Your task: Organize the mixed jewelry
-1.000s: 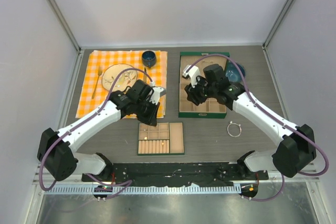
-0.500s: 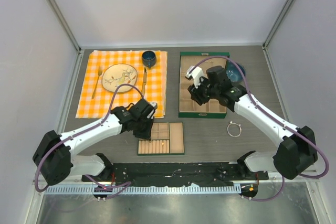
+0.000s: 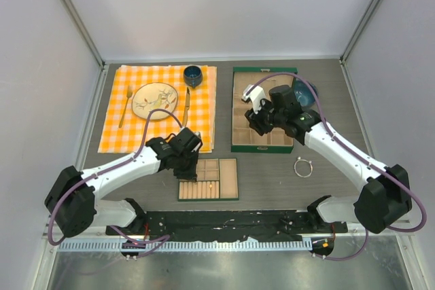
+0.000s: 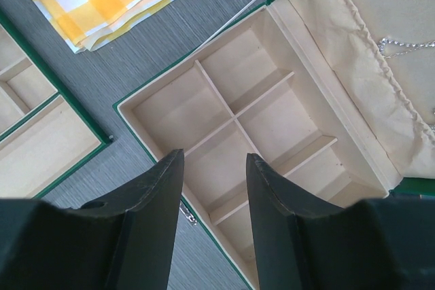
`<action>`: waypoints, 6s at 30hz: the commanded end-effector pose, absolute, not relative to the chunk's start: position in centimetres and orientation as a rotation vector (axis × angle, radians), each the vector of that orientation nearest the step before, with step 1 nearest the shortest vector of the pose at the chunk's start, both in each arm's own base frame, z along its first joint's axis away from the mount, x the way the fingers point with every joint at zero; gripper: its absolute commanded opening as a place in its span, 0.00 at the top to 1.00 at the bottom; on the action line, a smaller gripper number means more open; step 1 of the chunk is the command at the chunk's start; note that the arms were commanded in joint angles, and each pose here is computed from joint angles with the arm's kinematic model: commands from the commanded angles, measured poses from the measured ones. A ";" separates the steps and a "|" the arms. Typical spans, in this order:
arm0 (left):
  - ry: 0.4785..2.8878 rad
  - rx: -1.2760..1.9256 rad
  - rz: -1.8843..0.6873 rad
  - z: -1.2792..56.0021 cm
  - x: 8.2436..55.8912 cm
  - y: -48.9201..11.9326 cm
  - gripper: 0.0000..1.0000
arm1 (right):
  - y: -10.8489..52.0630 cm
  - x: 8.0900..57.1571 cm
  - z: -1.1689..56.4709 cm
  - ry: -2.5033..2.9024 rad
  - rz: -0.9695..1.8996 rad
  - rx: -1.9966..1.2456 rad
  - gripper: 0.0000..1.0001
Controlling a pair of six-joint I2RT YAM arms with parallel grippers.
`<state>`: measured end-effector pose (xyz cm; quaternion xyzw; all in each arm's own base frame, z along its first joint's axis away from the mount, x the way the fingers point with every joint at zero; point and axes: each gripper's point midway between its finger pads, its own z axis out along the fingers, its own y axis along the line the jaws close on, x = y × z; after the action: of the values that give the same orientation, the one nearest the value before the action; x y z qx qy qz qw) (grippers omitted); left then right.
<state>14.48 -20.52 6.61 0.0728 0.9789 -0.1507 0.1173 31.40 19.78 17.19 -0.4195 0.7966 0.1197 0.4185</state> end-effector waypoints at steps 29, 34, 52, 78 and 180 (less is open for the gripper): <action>2.874 0.230 -0.383 4.7 14.3 -21.1 1.00 | 19.0 31.8 18.2 1.937 0.243 -1.052 0.52; 2.869 0.261 -0.363 4.5 14.3 -21.3 1.00 | 18.9 31.8 18.3 1.937 0.241 -1.051 0.52; 2.814 0.313 -0.264 4.9 15.6 -22.4 1.00 | 18.7 31.5 17.8 1.943 0.233 -1.053 0.52; 2.783 0.412 -0.114 4.6 15.5 -23.5 1.00 | 18.3 31.5 16.8 1.968 0.210 -1.065 0.52; 2.637 0.600 -0.181 6.4 16.8 -25.0 0.76 | 17.2 31.1 15.4 1.990 0.158 -1.085 0.52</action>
<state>16.38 -24.81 6.03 0.2115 0.9554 -0.0548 0.1987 30.47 17.04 13.79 -0.4370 0.8057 0.0655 0.3943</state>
